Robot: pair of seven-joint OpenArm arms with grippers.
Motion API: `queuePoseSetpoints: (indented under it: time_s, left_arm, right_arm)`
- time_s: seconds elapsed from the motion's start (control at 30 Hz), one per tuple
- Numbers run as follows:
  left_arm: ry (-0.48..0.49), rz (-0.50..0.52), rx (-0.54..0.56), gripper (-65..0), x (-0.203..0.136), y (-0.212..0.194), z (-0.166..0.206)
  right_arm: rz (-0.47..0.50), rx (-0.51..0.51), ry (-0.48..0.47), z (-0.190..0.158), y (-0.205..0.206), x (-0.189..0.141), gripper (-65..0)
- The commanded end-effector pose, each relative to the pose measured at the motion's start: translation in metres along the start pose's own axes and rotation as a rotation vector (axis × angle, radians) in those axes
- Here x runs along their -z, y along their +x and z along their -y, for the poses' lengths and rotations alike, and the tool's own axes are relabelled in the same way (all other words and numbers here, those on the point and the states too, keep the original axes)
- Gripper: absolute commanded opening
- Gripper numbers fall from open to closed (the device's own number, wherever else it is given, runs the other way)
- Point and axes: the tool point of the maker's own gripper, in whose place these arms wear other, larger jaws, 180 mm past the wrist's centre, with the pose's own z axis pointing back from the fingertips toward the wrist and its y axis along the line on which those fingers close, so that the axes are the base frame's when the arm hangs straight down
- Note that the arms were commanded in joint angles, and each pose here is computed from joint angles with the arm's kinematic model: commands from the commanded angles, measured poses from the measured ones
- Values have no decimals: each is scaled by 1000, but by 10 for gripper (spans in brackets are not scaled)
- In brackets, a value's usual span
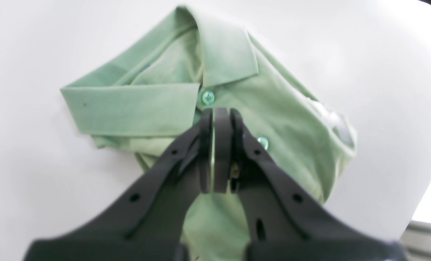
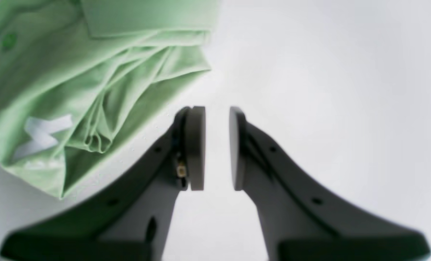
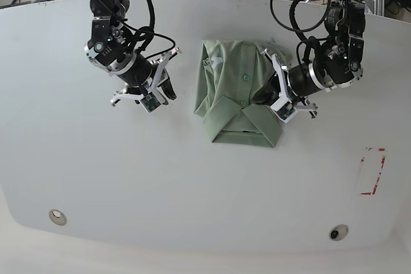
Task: Layout the t-shirt on the table in an organized manner, then fold the t-shirt properly
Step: 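Tuck the polo's sides under with both grippers, squaring the folded polo, then grasp the folded polo's collar end with the left gripper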
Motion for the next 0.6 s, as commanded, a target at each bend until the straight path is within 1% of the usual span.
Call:
queuePoseSetpoints:
  time_s: [0.0,0.17,0.3,0.43,0.57]
  left_arm:
    - [-4,116,-8,-650,4,34,2]
    - [68,216,-206,-650,19,54,-5]
    - [93,283,-315,-650,33,64,-3]
    - [131,293,-370,-650,57,60,6]
    - [182,283,-400,-650,83,52,17]
  right_arm:
    - [62,-37,-16,5,21,-9,-547]
    - [41,-54,-20,7,13,-13,-547]
    - [37,-56,-21,8,12,-14,-547]
    - [31,-35,-43,16,7,-18,-547]
    - [25,-2,-95,33,0,-26,-547]
